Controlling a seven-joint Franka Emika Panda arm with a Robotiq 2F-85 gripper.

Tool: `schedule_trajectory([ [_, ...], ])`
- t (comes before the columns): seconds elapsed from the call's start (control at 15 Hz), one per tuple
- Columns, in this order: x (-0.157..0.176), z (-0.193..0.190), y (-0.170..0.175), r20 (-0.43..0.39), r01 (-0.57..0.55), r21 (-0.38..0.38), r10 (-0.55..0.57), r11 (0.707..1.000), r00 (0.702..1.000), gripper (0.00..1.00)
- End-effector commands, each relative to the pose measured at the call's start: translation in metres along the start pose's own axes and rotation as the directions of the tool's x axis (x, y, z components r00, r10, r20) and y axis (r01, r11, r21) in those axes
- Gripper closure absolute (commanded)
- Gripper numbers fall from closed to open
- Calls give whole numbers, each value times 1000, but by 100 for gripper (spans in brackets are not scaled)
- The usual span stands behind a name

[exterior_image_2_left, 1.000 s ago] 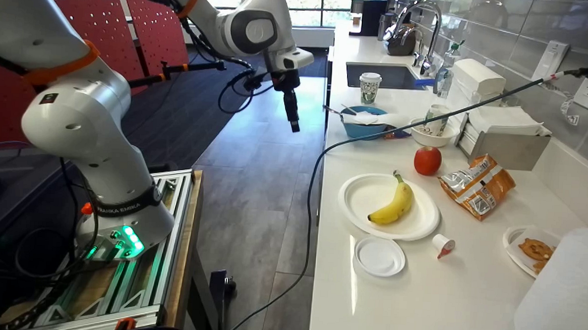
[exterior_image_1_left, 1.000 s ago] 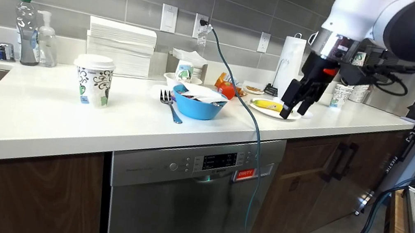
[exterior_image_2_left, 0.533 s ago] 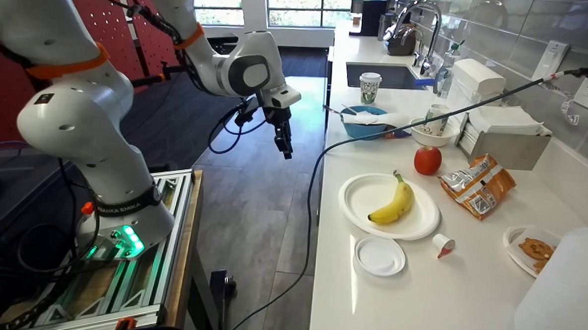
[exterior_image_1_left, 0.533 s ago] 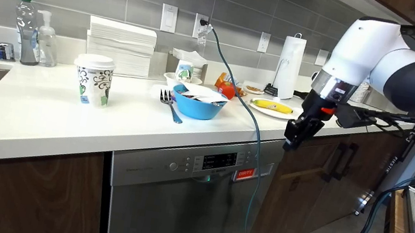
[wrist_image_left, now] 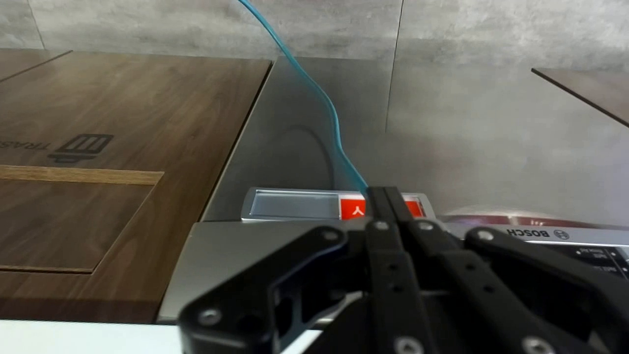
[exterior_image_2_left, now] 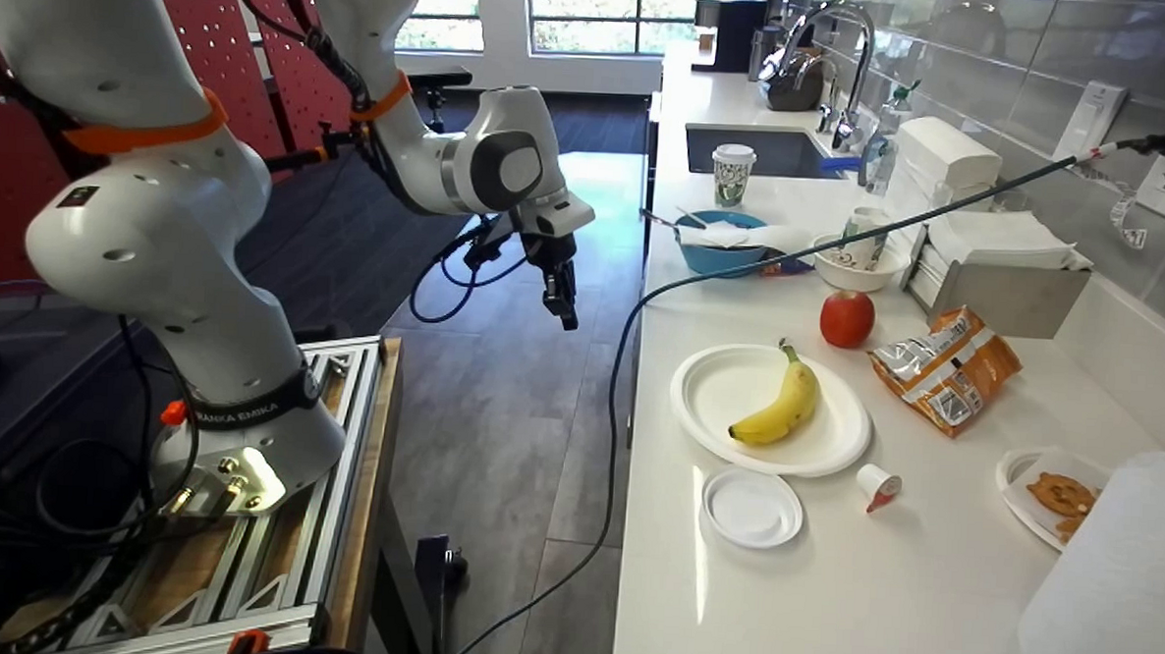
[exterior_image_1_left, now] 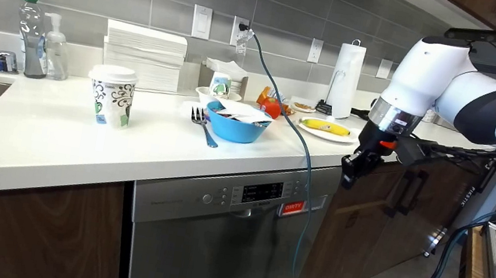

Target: Press a button on the dishwasher.

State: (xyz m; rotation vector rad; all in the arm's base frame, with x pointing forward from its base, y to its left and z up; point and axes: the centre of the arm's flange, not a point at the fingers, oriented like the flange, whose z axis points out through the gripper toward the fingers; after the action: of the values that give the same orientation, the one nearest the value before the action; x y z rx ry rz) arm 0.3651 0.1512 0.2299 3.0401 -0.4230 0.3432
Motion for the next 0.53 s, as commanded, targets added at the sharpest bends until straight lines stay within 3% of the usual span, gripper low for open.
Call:
schedule_trajectory([
  [0.0, 3, 10, -3, 1, 1, 16, -1, 1000, 1000, 99],
  [0.47, 12, 50, 5, -77, 54, 100, -46, 994, 996, 100],
])
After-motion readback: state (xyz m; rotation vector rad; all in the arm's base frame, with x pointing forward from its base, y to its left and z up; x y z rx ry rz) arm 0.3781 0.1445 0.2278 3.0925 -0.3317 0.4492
